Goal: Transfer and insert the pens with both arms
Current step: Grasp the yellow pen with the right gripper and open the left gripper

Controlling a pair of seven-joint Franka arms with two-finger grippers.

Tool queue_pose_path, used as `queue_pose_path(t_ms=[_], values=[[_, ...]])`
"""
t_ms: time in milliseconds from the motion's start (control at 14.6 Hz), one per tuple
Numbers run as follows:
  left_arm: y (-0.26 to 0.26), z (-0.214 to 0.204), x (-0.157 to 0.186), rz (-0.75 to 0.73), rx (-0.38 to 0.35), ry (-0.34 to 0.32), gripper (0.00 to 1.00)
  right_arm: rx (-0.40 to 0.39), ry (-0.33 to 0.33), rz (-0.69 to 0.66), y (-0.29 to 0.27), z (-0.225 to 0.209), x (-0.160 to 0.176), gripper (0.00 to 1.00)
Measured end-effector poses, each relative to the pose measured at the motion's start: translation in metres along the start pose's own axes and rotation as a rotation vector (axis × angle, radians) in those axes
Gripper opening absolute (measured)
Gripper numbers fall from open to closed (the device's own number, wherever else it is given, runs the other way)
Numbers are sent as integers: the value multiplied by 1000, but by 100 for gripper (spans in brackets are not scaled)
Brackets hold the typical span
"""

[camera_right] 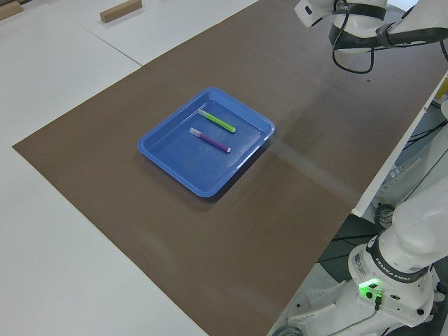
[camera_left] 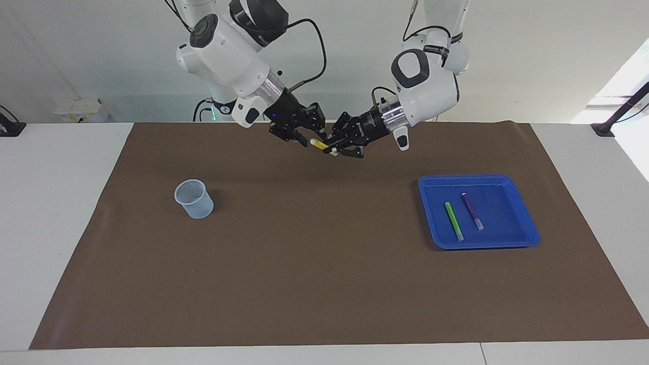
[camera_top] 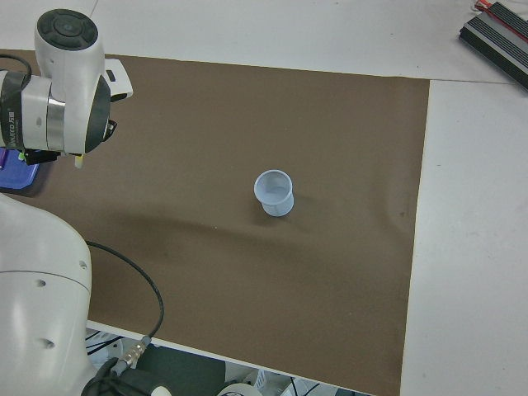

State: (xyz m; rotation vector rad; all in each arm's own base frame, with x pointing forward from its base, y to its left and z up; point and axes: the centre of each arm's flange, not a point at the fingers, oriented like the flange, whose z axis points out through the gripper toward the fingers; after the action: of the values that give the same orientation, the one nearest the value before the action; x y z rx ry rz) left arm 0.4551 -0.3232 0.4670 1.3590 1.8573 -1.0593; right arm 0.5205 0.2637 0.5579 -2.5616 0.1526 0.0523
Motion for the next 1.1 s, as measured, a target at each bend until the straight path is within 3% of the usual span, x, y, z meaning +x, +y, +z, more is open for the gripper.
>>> queue_pose_path(t_ms=[206, 686, 755, 892, 1098], values=[[0, 0, 0, 1, -1, -1, 17, -21, 6, -11, 1, 1, 0, 44], [0, -1, -1, 2, -3, -2, 17, -15, 25, -16, -3, 2, 1, 41], [0, -1, -1, 2, -3, -2, 17, -15, 25, -16, -3, 2, 1, 37], [0, -1, -1, 2, -4, -2, 17, -16, 25, -17, -2, 2, 1, 17], [0, -1, -1, 2, -7, -2, 17, -16, 26, -16, -2, 2, 2, 17]])
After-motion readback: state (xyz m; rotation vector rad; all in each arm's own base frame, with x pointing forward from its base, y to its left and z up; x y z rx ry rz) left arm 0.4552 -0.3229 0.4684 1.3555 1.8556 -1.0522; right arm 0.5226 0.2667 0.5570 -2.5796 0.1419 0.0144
